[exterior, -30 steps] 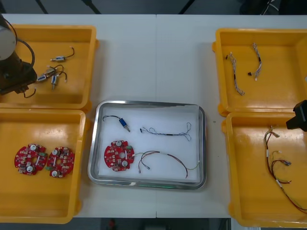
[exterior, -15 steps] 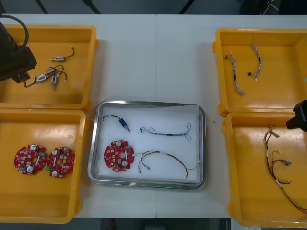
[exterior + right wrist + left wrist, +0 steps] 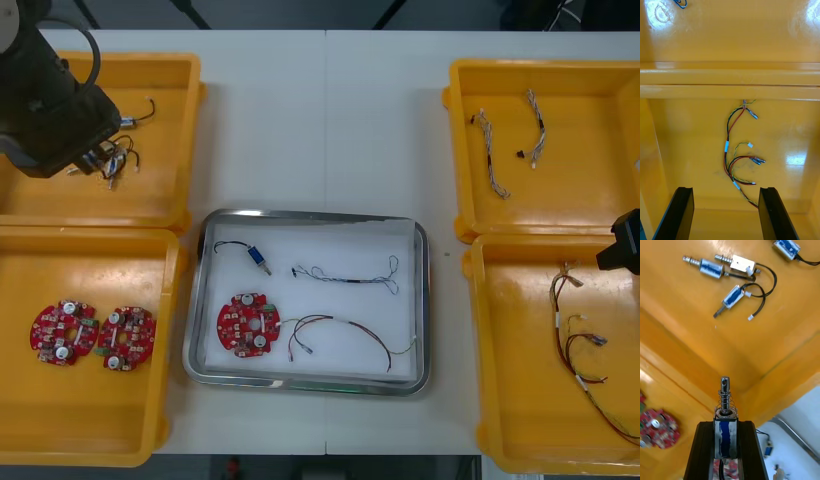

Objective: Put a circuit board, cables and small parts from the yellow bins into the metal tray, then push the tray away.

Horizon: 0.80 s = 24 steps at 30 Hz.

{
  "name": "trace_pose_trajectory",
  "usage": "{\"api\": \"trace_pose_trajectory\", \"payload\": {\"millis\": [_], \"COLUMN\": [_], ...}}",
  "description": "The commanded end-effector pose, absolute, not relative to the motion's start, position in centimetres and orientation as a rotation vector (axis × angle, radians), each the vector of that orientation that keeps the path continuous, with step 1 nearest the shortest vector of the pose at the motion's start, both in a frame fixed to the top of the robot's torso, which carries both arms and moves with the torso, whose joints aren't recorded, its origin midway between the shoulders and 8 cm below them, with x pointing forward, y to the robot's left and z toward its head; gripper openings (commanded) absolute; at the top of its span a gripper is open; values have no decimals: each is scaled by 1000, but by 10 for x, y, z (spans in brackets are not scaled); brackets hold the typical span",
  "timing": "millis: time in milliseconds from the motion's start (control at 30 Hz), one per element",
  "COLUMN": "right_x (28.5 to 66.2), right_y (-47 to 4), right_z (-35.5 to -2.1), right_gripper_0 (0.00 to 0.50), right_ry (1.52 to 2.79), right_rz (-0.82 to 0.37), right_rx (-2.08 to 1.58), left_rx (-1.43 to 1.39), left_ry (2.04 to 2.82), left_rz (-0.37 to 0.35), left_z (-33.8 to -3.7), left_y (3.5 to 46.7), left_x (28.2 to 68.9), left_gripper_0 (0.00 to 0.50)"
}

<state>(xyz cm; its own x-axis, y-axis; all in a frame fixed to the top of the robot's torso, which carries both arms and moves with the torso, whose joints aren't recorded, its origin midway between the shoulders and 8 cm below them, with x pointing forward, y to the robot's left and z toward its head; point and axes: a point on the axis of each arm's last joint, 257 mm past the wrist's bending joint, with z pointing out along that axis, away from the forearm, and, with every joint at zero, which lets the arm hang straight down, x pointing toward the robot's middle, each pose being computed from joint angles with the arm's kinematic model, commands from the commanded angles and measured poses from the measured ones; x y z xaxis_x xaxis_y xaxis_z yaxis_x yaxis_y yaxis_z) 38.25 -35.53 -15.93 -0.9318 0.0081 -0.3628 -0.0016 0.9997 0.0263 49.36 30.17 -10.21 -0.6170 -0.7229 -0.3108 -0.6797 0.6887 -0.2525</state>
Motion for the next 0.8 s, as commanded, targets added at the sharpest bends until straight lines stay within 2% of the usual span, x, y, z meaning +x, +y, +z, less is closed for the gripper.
{"api": "trace_pose_trajectory", "payload": {"millis": [33,233,433,800], "right_x": [382,382,382,382], "right_y": [-367,-367,-367,-367], "right_z": [-146,-146,-146,-146], "right_gripper_0": [500,500,500,500], "right_ry": [2741,2741,2741,2741], "right_rz": [-18,-18,-18,-18], "right_rx": [-27,-27,-27,-27], "left_rx": [-1028,-1059,-1058,-1009], "left_ry": [2458,2413,2389,2360], "left_rz": [-193,-234,-226,-207], "left_z": [-66,-83,-104,-165], "left_y": [280,246,220,168], "left_x": [488,476,468,462], "left_gripper_0": [0,0,0,0]}}
